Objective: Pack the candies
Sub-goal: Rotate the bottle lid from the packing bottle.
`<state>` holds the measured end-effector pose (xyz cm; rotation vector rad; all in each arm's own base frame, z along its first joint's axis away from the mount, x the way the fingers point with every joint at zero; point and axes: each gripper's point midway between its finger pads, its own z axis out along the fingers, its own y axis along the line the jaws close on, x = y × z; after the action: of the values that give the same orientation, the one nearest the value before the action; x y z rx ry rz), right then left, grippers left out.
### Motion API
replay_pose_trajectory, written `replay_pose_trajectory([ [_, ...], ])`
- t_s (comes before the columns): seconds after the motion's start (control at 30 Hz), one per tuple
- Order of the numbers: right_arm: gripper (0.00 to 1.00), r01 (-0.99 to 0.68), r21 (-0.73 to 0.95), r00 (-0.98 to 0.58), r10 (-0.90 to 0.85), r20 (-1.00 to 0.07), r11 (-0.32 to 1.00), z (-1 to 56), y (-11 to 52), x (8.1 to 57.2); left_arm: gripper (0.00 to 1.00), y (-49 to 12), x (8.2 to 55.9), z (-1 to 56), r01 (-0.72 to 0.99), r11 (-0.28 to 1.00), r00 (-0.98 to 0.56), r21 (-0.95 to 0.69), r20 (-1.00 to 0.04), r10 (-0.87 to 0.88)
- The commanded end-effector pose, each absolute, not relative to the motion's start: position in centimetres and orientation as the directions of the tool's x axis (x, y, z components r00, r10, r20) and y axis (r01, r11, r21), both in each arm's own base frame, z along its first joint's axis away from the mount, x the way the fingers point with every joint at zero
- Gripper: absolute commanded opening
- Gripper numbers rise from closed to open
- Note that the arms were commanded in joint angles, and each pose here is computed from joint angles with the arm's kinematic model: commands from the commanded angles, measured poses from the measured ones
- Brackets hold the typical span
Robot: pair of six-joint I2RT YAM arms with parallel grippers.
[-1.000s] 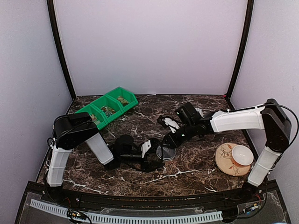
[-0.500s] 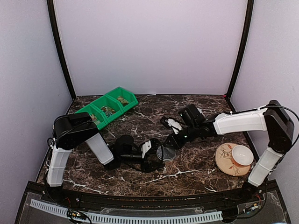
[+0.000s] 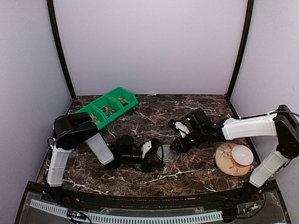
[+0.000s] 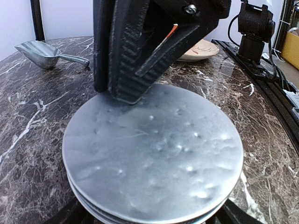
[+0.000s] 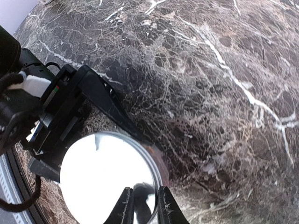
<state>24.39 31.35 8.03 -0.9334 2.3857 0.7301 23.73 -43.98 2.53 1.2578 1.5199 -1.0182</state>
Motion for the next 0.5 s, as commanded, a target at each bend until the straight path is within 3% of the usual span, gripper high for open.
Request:
replay_pose_trajectory([
  [0.0,0.18,-0.678,0.343,-0.716,-0.479,-0.507,0.650,6.5,29.5,21.7,0.78,-41.8,24.0,-2.8,0.950,0.262,-0.268,-0.172,-0.879,0.394],
  [0.23,0.16,-0.671,0.352,-0.726,-0.482,-0.490,0.653,6.1,28.7,19.9,0.78,-41.8,24.0,-2.9,0.950,0.260,-0.270,-0.174,-0.878,0.396],
  [0.47,0.23,-0.684,0.291,-0.692,-0.470,-0.548,0.669,8.0,28.2,20.5,0.78,-42.0,23.5,-2.7,0.957,0.229,-0.260,-0.179,-0.882,0.394],
])
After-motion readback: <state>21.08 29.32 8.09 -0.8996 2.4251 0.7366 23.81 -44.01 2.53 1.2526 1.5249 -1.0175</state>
